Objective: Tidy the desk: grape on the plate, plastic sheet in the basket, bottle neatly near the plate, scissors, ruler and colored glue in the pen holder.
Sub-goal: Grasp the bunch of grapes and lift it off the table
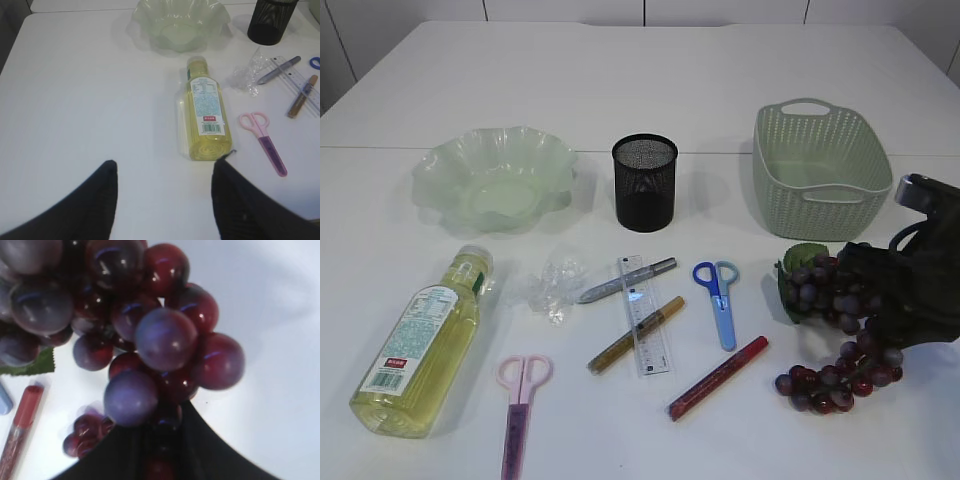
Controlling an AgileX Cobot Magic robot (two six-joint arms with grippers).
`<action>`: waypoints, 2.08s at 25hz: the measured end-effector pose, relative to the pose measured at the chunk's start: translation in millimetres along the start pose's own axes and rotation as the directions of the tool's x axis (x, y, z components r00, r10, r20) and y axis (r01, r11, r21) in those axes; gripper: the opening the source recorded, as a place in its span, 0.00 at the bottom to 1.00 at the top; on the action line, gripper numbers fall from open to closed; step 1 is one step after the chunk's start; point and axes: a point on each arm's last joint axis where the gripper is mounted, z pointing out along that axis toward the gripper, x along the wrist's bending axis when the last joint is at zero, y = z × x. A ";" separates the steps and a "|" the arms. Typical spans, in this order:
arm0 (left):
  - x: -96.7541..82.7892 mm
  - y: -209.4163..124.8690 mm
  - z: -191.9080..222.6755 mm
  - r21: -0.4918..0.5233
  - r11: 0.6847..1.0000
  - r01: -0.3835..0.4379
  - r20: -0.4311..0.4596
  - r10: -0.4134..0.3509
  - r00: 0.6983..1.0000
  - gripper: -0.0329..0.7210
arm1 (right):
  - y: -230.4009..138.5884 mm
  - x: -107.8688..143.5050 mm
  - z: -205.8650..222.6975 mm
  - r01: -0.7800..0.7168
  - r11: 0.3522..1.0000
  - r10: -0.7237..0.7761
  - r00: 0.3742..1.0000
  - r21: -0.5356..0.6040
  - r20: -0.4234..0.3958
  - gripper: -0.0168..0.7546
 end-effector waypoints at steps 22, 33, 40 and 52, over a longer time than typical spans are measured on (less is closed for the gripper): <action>0.0 0.0 0.0 0.000 1.000 0.000 0.000 0.000 1.000 0.62 | -20.7 -7.8 -80.1 0.280 0.950 -0.287 0.957 -0.140 -0.039 0.20; 0.0 -0.2 0.0 0.002 1.000 0.000 0.000 0.000 1.000 0.62 | -33.7 -12.4 -112.3 0.390 0.892 -0.411 0.910 -0.229 -0.051 0.20; -2.6 3.0 -1.4 -0.009 1.000 0.014 0.028 -0.013 1.000 0.62 | -50.1 -10.4 -139.3 0.479 0.816 -0.538 0.833 -0.324 -0.126 0.20; -18.4 30.3 15.6 0.016 0.999 -0.038 0.171 0.034 0.985 0.62 | -72.2 7.5 -168.8 0.587 0.687 -0.723 0.612 -0.429 -0.320 0.20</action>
